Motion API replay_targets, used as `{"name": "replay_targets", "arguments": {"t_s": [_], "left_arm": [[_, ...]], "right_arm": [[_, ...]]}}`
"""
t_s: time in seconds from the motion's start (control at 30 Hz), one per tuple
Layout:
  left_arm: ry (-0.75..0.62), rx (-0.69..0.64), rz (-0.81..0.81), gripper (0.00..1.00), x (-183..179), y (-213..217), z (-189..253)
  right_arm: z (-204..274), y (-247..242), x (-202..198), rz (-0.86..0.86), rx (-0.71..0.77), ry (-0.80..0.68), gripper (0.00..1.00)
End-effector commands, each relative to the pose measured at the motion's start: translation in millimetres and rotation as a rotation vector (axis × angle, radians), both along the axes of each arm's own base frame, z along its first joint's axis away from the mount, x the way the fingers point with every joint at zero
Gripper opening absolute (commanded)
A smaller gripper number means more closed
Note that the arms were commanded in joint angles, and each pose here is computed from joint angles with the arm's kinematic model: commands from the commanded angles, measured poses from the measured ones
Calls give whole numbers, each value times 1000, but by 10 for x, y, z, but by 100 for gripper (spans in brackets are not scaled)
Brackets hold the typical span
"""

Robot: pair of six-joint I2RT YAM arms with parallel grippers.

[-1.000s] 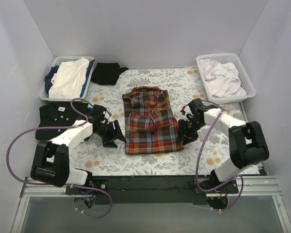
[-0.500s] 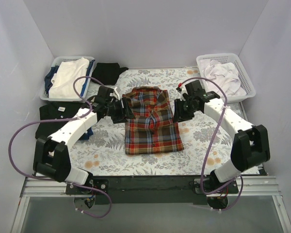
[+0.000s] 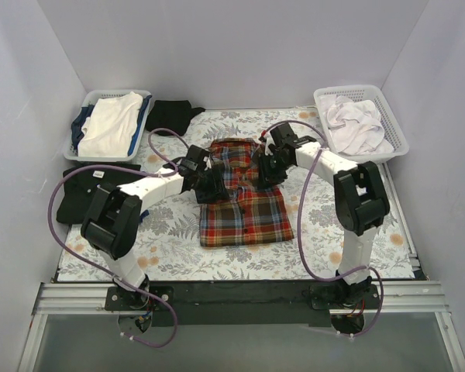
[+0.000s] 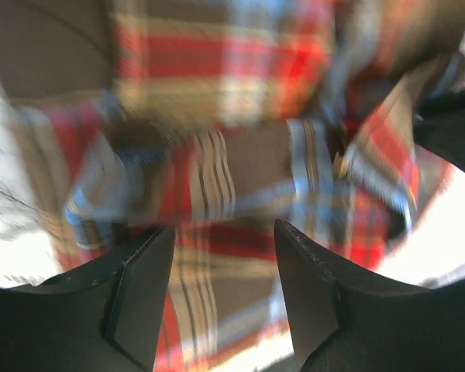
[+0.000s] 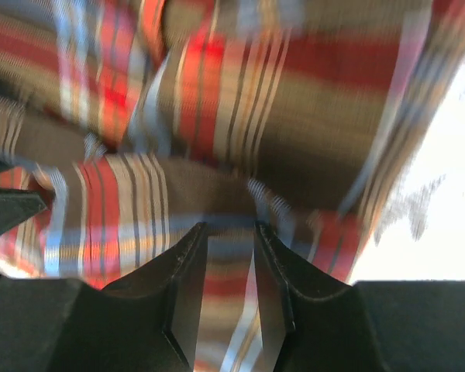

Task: Fold and stack the long sleeve shirts
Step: Fold the shirt

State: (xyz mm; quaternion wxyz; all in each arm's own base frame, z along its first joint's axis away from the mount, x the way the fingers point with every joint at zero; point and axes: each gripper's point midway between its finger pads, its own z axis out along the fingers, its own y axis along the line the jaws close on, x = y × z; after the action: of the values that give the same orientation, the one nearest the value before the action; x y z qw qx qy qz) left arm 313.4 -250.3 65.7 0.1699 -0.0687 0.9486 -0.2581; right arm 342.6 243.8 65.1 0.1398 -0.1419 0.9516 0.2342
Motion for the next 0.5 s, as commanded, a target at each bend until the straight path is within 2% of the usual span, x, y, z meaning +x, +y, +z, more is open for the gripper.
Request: {"name": "replay_targets", "arguments": {"t_s": [0.0, 0.1, 0.17, 0.33, 0.47], "left_arm": [[-100, 164, 182, 53, 525, 206, -112], [-54, 277, 200, 54, 618, 305, -421], [-54, 306, 188, 54, 708, 293, -493], [-108, 327, 144, 58, 991, 213, -481], [-139, 304, 114, 60, 1271, 75, -445]], "right_arm": [[-196, 150, 347, -9, -2, -28, 38], [-308, 153, 382, -18, -17, -11, 38], [-341, 105, 393, -30, -43, -19, 38], [-187, 20, 422, -32, -69, -77, 38], [-285, -8, 140, -13, -56, -5, 39]]}}
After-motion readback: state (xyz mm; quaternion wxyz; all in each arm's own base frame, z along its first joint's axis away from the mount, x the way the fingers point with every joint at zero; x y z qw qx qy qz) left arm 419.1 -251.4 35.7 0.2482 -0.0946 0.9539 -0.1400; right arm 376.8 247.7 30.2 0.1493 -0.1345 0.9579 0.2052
